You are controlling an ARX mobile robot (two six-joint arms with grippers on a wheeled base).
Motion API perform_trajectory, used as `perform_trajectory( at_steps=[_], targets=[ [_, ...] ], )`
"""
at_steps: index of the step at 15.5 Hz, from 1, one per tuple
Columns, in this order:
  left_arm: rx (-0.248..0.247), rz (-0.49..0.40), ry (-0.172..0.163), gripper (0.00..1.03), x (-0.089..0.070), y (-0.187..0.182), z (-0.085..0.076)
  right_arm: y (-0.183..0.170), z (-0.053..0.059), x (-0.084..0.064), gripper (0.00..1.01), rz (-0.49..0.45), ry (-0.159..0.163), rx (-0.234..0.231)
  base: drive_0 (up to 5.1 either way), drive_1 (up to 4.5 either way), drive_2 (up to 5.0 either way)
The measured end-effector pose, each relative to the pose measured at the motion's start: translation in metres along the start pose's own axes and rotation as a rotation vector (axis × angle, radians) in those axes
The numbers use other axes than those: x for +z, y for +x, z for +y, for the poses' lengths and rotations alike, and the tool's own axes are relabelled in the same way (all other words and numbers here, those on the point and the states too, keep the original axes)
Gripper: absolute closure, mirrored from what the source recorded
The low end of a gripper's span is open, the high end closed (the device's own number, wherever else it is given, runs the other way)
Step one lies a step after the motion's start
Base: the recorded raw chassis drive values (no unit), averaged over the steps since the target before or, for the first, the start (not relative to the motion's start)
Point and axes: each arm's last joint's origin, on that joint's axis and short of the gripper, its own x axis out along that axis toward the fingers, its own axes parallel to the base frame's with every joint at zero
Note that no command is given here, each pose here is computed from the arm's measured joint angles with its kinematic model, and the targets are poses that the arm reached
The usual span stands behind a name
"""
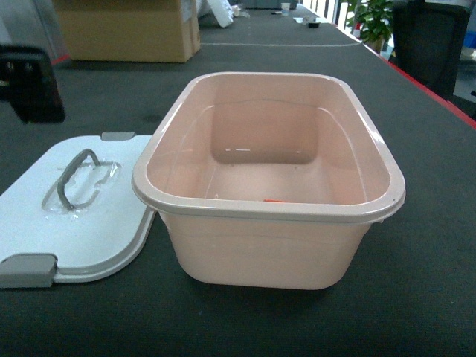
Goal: Pick capacitor and pack into box
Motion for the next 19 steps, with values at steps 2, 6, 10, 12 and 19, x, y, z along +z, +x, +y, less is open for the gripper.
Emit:
perform_trajectory(
  at_steps=[2, 6, 10, 12, 19],
  targets=[
    [0.008, 0.044, 0.008, 0.05, -0.033, 0.03, 0.007, 0.0, 0.0, 0.0, 0.03, 0.0, 0.0, 0.0, 0.0, 0.0, 0.0],
    [-0.053, 0.161, 0.007, 0.05, -0.099, 0.074, -0.008, 0.0, 0.0, 0.0, 0.03, 0.0, 0.0, 0.0, 0.0, 0.0, 0.0],
    [-0.05, 0.207, -0.02, 0.09, -0.146, 0.078, -0.014, 0.0, 0.0, 0.0, 0.03, 0.0, 0.0, 0.0, 0.0, 0.0, 0.0],
    [-0.059, 0.2, -0.021, 0.35, -0.147, 0.077, -0.014, 0.0, 0.0, 0.0, 0.03, 0.0, 0.0, 0.0, 0.0, 0.0, 0.0],
    [-0.056, 0.208, -0.002, 1.01, -0.15, 0.075, -0.009, 0.0, 0.0, 0.0, 0.03, 0.0, 0.0, 0.0, 0.0, 0.0, 0.0]
  ],
)
